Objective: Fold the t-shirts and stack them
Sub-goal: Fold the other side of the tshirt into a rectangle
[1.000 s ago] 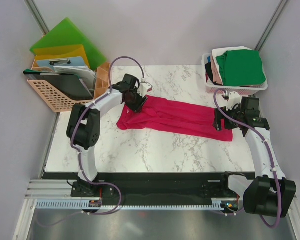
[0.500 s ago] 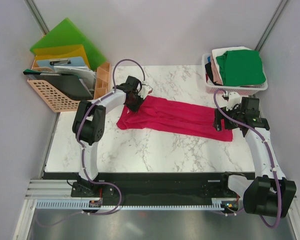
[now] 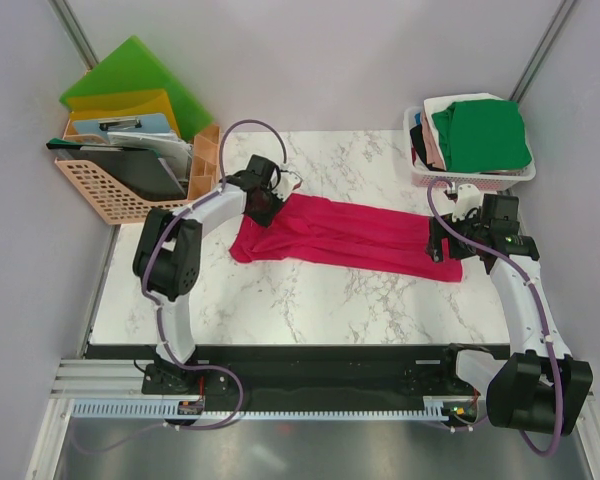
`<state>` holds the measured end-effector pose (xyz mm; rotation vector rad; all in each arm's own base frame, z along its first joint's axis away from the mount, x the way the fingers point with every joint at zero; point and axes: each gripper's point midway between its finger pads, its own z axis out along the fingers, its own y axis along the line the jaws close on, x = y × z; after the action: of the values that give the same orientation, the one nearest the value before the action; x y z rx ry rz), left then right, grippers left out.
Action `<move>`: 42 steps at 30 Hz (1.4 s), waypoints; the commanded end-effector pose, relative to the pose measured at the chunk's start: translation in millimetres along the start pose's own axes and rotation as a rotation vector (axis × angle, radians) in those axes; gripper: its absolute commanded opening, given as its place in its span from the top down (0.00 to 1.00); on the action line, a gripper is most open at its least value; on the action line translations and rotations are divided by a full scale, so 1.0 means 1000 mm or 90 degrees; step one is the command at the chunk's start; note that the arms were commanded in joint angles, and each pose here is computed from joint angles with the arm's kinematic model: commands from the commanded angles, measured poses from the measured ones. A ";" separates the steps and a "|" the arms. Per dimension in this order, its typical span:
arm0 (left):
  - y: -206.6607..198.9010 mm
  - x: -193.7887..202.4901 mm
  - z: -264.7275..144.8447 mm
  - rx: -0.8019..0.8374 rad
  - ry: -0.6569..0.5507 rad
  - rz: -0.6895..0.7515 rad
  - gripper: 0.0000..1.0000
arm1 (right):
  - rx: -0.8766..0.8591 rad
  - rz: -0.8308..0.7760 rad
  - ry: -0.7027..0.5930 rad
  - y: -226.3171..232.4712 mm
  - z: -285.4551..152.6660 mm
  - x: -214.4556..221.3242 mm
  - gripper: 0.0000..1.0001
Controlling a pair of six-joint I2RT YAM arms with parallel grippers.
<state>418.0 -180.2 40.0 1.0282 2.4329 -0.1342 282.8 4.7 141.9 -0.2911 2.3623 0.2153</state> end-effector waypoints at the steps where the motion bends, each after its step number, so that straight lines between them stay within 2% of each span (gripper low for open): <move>1: 0.005 -0.024 -0.042 -0.041 -0.074 0.021 0.98 | -0.006 -0.003 -0.018 0.000 0.002 -0.006 0.15; 9: 0.004 -0.016 -0.063 -0.057 -0.086 0.023 0.98 | -0.006 -0.003 -0.018 0.000 0.001 -0.006 0.15; 14: 0.012 -0.008 -0.061 -0.086 -0.068 0.028 0.98 | -0.005 -0.005 -0.021 0.001 0.000 -0.006 0.15; 21: 0.044 -0.009 -0.061 -0.196 -0.058 0.039 0.98 | -0.009 -0.005 -0.021 0.002 0.000 -0.006 0.15; 29: 0.060 -0.013 -0.048 -0.226 -0.038 0.048 0.98 | -0.016 -0.005 -0.021 0.004 0.001 -0.006 0.15; 31: 0.060 -0.011 -0.043 -0.223 -0.032 0.047 0.98 | -0.013 -0.005 -0.013 0.002 0.002 -0.005 0.14; 35: 0.058 -0.006 -0.038 -0.217 -0.022 0.048 0.98 | -0.009 0.025 0.081 -0.007 0.019 0.017 0.15; 38: 0.060 -0.004 -0.038 -0.221 -0.019 0.048 0.98 | -0.042 0.038 0.150 -0.006 0.033 0.032 0.20; 39: 0.061 -0.005 -0.039 -0.224 -0.019 0.047 0.98 | -0.050 0.036 0.157 -0.005 0.036 0.032 0.27; 42: 0.062 -0.006 -0.044 -0.226 -0.027 0.041 0.98 | -0.054 0.042 0.149 -0.007 0.045 0.029 0.33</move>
<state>430.5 -133.1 66.6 0.9585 2.3360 0.2395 282.0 3.5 75.3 -0.2753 2.6474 0.3238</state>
